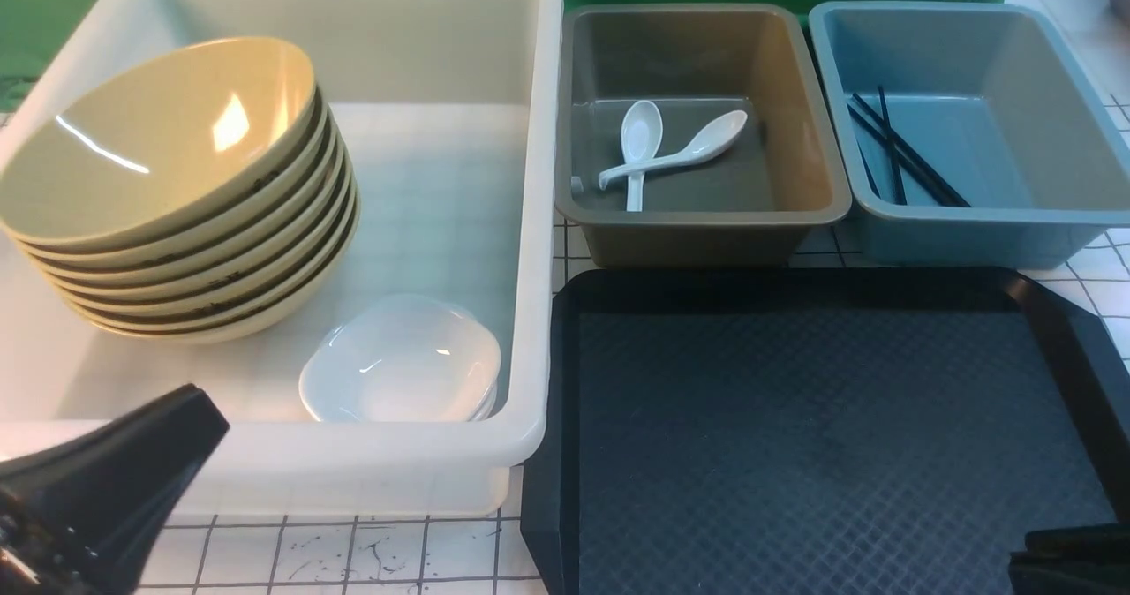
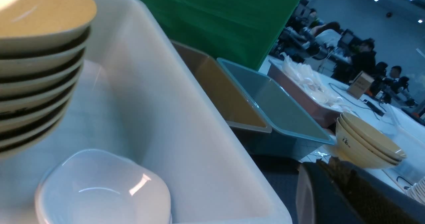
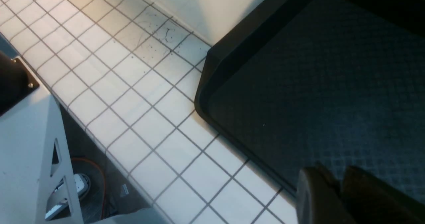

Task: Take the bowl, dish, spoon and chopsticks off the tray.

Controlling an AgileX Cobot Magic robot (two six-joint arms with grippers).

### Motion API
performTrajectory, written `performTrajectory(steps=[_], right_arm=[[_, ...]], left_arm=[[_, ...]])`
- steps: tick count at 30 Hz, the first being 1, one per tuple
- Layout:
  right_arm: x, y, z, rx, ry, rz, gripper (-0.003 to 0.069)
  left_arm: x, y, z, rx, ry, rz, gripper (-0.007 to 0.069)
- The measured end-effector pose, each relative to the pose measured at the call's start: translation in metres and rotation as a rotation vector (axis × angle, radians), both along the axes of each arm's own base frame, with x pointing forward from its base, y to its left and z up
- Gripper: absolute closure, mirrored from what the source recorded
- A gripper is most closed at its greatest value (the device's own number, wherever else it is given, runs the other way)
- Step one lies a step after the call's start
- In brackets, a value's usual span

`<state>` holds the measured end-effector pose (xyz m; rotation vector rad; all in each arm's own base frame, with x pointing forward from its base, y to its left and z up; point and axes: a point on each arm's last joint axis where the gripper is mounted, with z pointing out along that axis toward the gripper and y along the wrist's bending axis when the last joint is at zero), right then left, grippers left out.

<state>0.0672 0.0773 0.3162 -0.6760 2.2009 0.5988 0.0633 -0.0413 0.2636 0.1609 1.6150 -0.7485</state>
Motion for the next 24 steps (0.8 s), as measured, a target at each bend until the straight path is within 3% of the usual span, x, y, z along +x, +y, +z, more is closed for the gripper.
performTrajectory(steps=[17, 20, 24], right_arm=[[0.002, -0.002, -0.001, -0.02, -0.013, -0.018, 0.0529], [0.011, -0.011, 0.0, -0.061, -0.095, -0.097, 0.0538], [0.022, -0.031, -0.024, -0.057, -0.185, -0.276, 0.0608]], left_arm=[[0.001, -0.002, -0.049, 0.065, 0.081, -0.008, 0.0626], [0.001, -0.001, -0.056, 0.08, 0.102, -0.007, 0.0626], [0.0, -0.001, -0.069, 0.102, 0.136, -0.006, 0.0626]])
